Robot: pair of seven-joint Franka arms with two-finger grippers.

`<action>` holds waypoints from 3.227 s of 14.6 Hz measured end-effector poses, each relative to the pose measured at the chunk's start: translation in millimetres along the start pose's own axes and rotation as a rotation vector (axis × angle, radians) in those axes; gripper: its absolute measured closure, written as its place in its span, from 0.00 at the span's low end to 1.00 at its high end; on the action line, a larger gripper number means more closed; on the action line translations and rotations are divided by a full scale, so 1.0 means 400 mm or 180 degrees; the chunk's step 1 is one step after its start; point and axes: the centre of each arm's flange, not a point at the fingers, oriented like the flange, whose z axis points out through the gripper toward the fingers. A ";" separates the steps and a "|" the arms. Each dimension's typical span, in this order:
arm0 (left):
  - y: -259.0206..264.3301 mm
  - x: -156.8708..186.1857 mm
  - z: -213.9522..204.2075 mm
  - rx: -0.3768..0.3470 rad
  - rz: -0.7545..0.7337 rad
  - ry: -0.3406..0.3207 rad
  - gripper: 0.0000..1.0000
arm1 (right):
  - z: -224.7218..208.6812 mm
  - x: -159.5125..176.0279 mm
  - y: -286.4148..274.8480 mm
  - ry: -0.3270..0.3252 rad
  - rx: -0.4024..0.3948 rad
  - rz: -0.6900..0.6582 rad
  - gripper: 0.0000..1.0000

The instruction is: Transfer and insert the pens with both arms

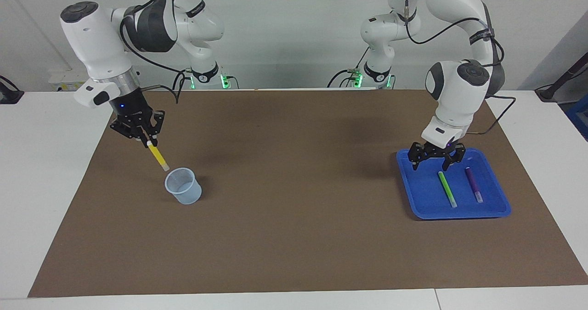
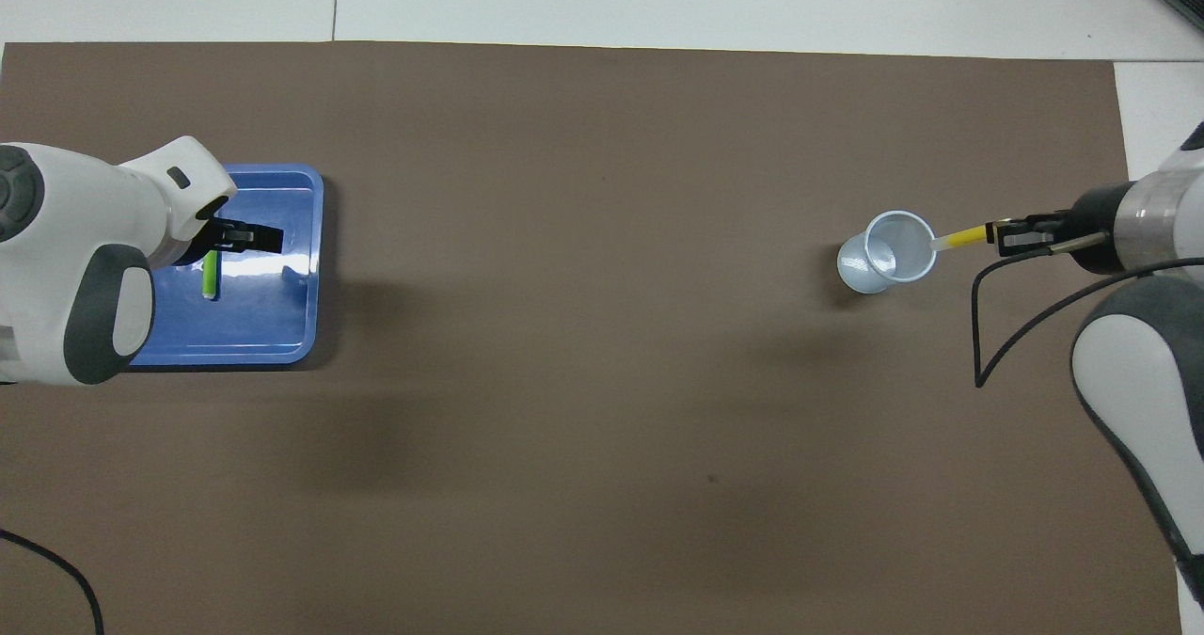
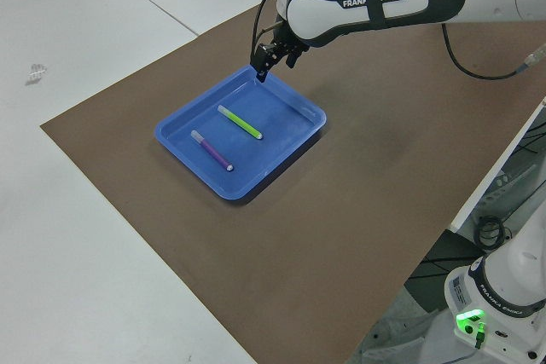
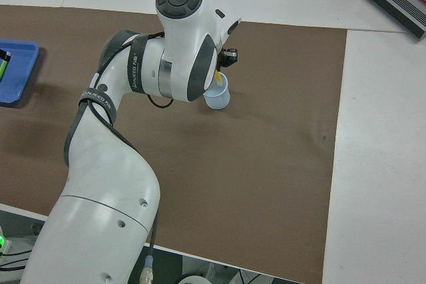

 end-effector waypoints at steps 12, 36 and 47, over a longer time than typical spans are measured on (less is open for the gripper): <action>-0.110 0.060 0.101 -0.0096 -0.0176 -0.0115 0.03 | 0.046 0.042 -0.054 0.0030 0.0031 0.0134 0.81; -0.165 0.035 0.198 -0.0149 -0.0304 -0.0169 0.37 | 0.049 0.041 -0.061 0.0026 0.0068 0.0184 0.17; -0.185 0.032 0.198 -0.0141 -0.0344 -0.0159 0.38 | 0.009 0.072 -0.180 0.0049 0.0237 0.0713 0.17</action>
